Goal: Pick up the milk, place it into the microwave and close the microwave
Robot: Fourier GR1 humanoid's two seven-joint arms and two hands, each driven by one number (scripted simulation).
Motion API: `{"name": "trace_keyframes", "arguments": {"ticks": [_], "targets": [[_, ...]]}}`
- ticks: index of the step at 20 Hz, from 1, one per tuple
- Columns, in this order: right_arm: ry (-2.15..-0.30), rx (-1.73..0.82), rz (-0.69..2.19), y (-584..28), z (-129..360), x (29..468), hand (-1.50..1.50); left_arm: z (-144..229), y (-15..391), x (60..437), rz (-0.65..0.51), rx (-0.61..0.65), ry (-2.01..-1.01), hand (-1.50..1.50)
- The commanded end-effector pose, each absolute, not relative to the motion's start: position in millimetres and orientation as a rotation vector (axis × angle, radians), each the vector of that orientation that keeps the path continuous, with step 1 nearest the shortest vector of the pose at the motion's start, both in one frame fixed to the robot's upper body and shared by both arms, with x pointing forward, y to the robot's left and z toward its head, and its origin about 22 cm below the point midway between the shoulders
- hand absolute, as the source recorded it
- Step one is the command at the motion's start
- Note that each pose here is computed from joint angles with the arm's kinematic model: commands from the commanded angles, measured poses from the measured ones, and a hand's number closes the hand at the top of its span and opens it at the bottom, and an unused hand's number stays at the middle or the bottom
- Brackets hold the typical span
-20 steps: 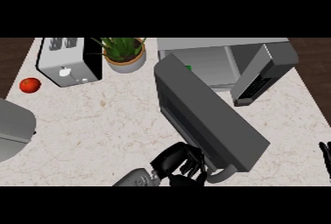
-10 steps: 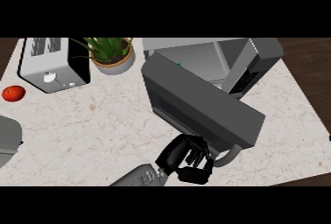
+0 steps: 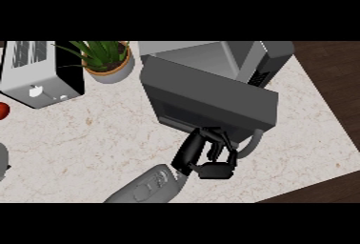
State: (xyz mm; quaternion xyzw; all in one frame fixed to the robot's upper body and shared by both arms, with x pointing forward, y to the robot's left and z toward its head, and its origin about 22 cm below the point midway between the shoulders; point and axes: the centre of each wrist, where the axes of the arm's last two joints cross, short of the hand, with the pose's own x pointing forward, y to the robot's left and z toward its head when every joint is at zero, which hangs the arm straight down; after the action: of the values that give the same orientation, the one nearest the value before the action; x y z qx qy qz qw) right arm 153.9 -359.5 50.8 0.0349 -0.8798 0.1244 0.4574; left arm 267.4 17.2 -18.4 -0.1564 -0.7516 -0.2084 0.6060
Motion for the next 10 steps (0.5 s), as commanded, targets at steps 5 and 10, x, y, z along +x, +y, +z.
{"name": "trace_keyframes", "arguments": {"ticks": [5,10], "targets": [[-2.163,0.138,0.371,-362.4,70.7,161.6,-1.50,9.7,12.0,302.6,-0.340,-0.343,-1.764,1.50],[-2.162,0.119,0.373,-367.7,81.7,166.4,-1.50,19.4,12.7,321.4,-0.289,-0.321,-1.763,1.50]]}}
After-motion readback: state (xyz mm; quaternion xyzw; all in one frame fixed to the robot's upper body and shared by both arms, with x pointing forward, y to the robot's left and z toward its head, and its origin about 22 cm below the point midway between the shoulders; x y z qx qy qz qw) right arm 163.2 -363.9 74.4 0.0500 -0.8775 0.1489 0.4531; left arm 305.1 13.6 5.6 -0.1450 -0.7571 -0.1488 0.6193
